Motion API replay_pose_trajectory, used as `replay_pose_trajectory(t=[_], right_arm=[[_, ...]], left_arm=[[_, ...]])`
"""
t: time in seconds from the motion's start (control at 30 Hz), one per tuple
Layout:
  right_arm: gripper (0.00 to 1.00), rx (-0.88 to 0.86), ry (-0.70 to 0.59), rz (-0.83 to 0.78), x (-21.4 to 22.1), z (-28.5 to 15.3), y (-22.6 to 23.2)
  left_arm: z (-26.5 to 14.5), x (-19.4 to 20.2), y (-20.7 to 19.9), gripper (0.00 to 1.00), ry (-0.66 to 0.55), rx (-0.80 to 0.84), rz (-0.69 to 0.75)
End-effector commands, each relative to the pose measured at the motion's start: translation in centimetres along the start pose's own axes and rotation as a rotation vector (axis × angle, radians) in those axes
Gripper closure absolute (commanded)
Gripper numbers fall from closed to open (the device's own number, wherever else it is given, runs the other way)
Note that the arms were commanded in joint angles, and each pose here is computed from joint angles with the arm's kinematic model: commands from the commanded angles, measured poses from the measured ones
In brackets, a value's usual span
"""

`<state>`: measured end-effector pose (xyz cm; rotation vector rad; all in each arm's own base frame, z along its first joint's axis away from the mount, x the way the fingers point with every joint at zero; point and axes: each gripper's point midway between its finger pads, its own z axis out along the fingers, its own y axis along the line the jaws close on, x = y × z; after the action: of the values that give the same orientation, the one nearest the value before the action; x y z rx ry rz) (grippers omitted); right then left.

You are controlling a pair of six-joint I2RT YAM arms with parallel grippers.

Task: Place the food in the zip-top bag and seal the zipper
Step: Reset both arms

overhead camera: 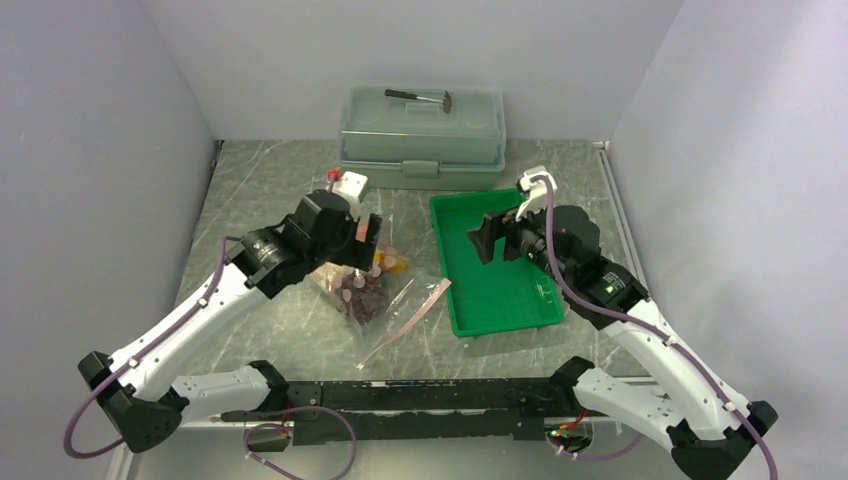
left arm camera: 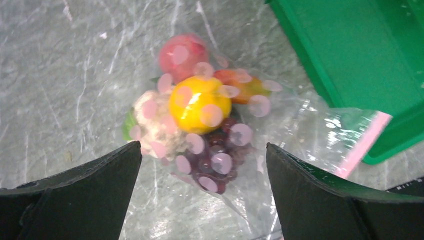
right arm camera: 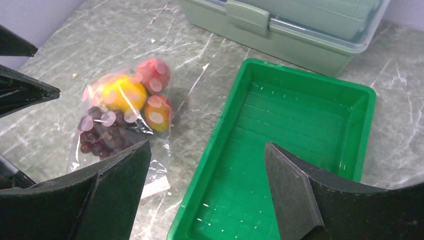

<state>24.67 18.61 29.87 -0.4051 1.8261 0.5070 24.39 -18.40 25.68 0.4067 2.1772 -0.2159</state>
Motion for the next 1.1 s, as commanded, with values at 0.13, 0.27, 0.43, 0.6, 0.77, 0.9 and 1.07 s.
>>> replay_pose_trajectory(t=[0.13, 0.27, 0.43, 0.6, 0.77, 0.9, 1.07], right_arm=[[0.12, 0.033, -0.065, 0.173, -1.7, -0.2, -3.3], [0.12, 0.065, -0.079, 0.228, -1.0, -0.7, -5.1], [0.12, 0.096, -0.084, 0.267, 0.1, -1.2, -6.3], [0.12, 0.087, -0.118, 0.267, 0.5, -2.1, -6.2], [0.11, 0.084, -0.121, 0.245, 1.6, -2.8, -6.1], [0.10, 0.069, -0.176, 0.209, 2.0, -3.8, -5.8], [0.10, 0.112, -0.243, 0.181, 2.5, -5.2, -6.5]], left_arm=[[1.7, -0.2, 5.4, 0.00, -0.011, -0.030, -0.184], [1.5, 0.3, 8.4, 0.00, -0.020, -0.075, -0.277], [0.8, 1.4, 10.2, 0.00, -0.045, -0.094, -0.339], [-0.2, 2.1, 10.2, 0.00, -0.083, -0.090, -0.358], [-1.3, 2.4, 9.6, 0.00, -0.130, -0.061, -0.374], [-2.4, 2.0, 9.1, 0.00, -0.193, -0.028, -0.362], [-3.4, 1.7, 8.6, 0.00, -0.241, 0.001, -0.347]])
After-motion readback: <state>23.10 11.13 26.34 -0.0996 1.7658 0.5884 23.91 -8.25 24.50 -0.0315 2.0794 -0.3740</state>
